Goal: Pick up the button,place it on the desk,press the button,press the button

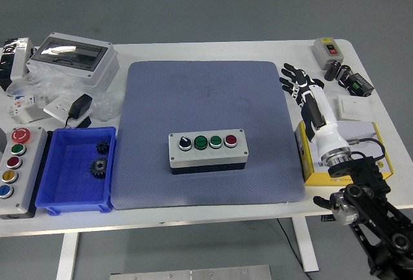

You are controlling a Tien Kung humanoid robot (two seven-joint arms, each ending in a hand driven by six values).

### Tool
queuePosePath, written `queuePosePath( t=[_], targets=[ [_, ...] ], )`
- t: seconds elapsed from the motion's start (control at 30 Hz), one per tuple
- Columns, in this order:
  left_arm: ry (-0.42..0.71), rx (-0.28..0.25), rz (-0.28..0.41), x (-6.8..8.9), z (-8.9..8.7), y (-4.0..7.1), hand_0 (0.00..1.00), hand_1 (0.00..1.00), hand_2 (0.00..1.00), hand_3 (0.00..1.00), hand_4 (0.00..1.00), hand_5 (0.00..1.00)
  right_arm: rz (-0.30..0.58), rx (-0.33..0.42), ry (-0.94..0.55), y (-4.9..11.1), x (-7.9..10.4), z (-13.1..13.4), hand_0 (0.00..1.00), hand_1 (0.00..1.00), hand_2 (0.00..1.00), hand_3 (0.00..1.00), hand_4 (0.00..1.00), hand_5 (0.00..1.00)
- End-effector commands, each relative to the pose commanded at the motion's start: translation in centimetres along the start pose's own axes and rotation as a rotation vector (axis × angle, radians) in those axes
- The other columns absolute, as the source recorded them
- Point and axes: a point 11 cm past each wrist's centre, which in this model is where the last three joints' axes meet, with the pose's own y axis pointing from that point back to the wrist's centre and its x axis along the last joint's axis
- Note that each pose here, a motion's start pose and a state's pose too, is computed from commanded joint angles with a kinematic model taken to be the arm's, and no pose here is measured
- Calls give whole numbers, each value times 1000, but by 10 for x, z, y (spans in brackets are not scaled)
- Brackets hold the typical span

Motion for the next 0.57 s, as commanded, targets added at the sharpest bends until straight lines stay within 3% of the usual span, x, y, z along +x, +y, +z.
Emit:
queuePosePath(
  t=[0.57],
  targets=[
    [0, -4, -5, -3, 1, 0, 625, 622, 560, 610, 688, 231, 62, 34, -29, -1, 13, -7, 911, 858, 874, 859, 998, 967]
  ],
)
